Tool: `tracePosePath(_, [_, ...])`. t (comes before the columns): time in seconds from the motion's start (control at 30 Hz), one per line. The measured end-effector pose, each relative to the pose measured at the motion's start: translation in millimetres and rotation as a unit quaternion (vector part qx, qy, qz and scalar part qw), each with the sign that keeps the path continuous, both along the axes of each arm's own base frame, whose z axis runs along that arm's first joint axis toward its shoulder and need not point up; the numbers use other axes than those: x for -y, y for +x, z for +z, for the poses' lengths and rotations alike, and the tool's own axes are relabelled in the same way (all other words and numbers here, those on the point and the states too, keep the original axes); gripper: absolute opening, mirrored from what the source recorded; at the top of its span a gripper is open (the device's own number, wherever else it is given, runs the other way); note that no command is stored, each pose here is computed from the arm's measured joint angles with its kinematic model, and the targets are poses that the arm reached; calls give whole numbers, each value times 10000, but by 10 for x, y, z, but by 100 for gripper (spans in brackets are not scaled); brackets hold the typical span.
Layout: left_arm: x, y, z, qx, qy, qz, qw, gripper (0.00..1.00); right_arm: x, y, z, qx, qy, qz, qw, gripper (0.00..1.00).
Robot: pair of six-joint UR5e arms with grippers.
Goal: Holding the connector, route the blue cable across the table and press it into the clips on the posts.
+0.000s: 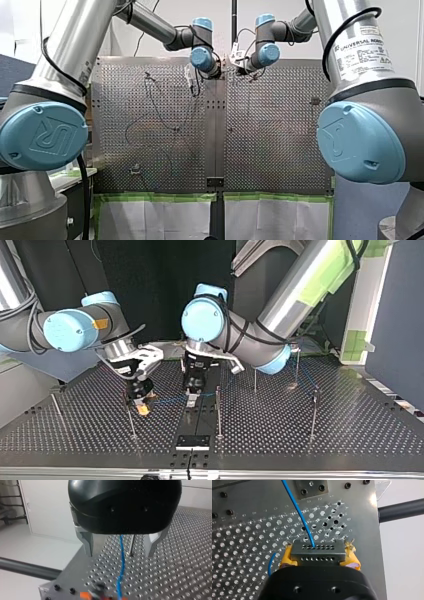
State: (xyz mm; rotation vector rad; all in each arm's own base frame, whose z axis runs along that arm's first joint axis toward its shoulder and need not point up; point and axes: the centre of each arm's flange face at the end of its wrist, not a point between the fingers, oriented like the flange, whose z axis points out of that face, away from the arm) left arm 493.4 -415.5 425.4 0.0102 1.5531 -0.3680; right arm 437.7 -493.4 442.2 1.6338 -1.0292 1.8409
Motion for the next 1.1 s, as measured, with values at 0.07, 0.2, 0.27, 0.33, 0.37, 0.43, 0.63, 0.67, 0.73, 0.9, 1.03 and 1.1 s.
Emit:
tracePosePath(0.07, [24,74,-57,-69,58,24,10000,100,0,0,-2,0,1,-1,10000,0])
tracePosePath(0.2, [56,203,-149,-175,154,99,9997,100,0,0,-1,0,3,1,10000,0])
tracePosePath(0.27, [64,251,-181,-198,176,144,9995,100,-1,0,-1,-1,4,2,10000,0])
tracePosePath(0.33, [70,269,-194,-207,186,168,9995,100,-2,1,-3,-3,6,4,10000,0])
tracePosePath(0.37, [75,271,-202,-216,194,181,9994,100,-2,1,-2,-3,6,4,10000,0])
tracePosePath(0.43, [79,265,-210,-233,206,207,9993,100,-2,1,-3,-3,6,4,10000,0])
tracePosePath(0.63, [85,232,-218,-262,239,348,9988,58,-4,3,-3,-3,7,6,10000,0])
tracePosePath(0.67, [86,229,-218,-258,246,366,9987,49,-4,3,-3,-4,6,7,10000,0])
tracePosePath(0.73, [91,223,-217,-254,254,380,9986,40,-6,5,-4,-5,5,8,10000,0])
tracePosePath(0.9, [122,195,-215,-248,262,366,9987,4,-10,9,-2,-8,1,13,10000,0])
tracePosePath(1.03, [147,172,-212,-245,262,346,9988,0,-10,13,-9,-13,5,16,10000,0])
tracePosePath(1.1, [158,163,-211,-242,260,337,9988,0,-13,15,-8,-16,1,18,10000,0])
